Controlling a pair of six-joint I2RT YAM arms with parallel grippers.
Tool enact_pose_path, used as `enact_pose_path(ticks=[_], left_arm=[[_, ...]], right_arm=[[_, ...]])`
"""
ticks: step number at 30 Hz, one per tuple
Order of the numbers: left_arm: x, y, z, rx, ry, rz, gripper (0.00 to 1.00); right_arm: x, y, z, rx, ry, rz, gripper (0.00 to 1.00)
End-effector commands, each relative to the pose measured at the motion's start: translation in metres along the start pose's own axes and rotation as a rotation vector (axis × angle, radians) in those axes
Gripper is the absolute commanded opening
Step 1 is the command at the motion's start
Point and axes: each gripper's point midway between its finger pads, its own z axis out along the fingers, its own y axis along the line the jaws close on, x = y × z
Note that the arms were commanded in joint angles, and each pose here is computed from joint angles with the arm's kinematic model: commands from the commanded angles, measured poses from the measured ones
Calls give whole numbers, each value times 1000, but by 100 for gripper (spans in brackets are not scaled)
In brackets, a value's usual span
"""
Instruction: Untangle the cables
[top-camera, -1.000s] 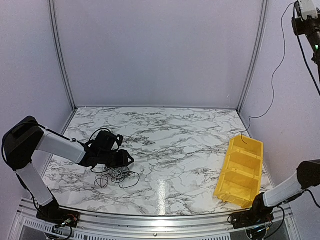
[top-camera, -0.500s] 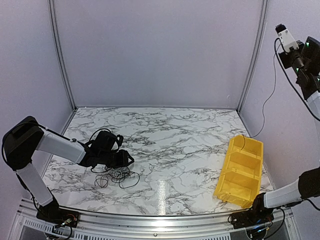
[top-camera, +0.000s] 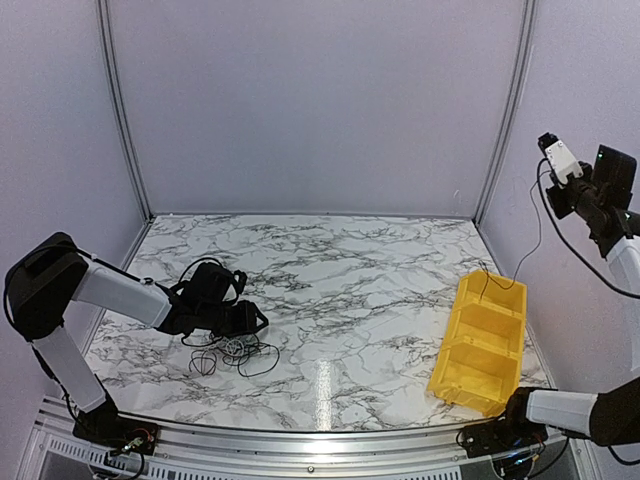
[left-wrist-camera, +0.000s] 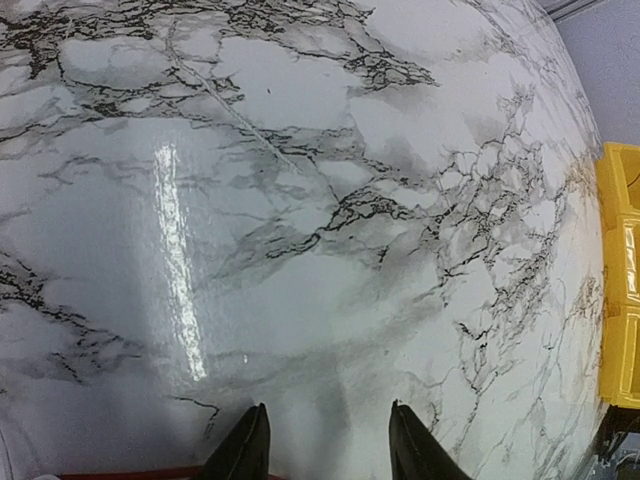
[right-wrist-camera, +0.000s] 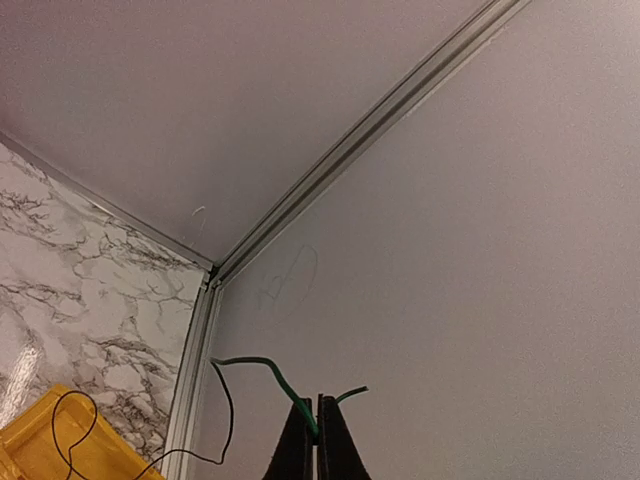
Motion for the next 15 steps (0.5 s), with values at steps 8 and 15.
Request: enact_pose_path(ticks=[8, 15], left_arm=[[16, 4, 12, -6, 78, 9, 44], [17, 5, 11, -8, 78, 11, 44]], right_arm=[[33, 58, -25, -208, 59, 80, 0], [59, 74, -3, -226, 133, 130, 0]])
